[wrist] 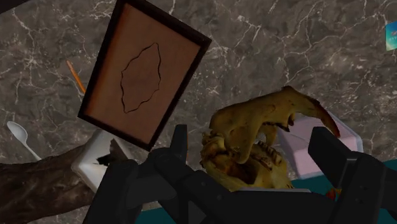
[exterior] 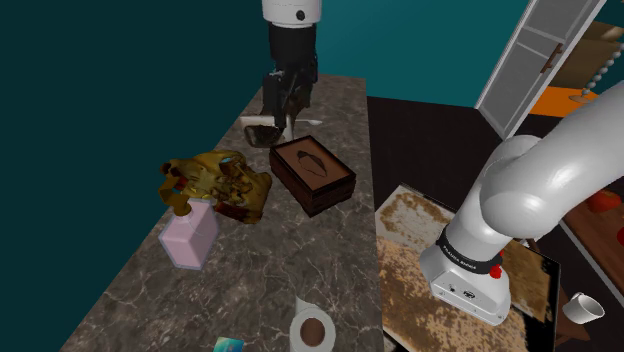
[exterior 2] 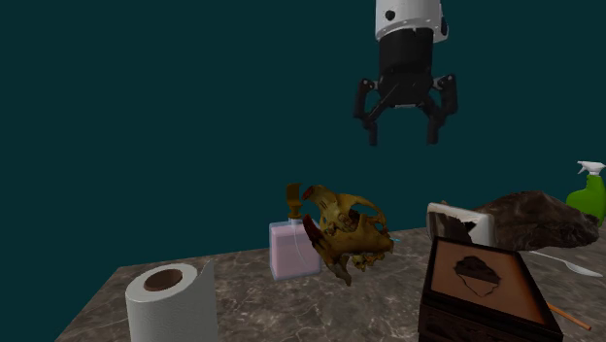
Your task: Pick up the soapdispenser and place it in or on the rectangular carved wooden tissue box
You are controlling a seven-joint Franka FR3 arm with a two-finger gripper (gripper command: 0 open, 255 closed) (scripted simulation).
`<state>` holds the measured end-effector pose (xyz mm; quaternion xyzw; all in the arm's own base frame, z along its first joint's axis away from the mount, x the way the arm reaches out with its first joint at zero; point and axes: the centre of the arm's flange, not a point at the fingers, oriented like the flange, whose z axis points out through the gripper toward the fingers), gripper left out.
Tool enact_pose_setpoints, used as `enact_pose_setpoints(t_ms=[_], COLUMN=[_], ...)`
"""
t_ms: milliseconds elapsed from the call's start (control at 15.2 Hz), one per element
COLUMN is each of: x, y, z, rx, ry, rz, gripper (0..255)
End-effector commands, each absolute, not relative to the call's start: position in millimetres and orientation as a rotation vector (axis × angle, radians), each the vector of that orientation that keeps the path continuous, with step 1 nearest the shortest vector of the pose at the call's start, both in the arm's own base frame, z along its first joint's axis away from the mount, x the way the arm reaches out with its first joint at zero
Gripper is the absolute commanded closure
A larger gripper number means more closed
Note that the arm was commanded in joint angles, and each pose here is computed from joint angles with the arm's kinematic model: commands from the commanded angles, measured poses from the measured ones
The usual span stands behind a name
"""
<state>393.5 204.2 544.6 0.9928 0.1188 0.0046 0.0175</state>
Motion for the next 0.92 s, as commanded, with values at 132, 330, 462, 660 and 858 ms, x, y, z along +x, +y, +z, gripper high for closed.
enact_pose_setpoints(t_ms=[132,330,462,660,858], x=[416.3,432.2,442.7,458.2,473.4], y=[248.0,281.3,303.7,337.3,371.2], z=[527.7,516.8,509.6,499.1,488.8], rx=[3.092,3.097,3.100,3.104,3.108], ry=[0.387,0.402,0.411,0.425,0.439], rz=[0.022,0.027,0.031,0.037,0.042], gripper=[0,0,0,0,0])
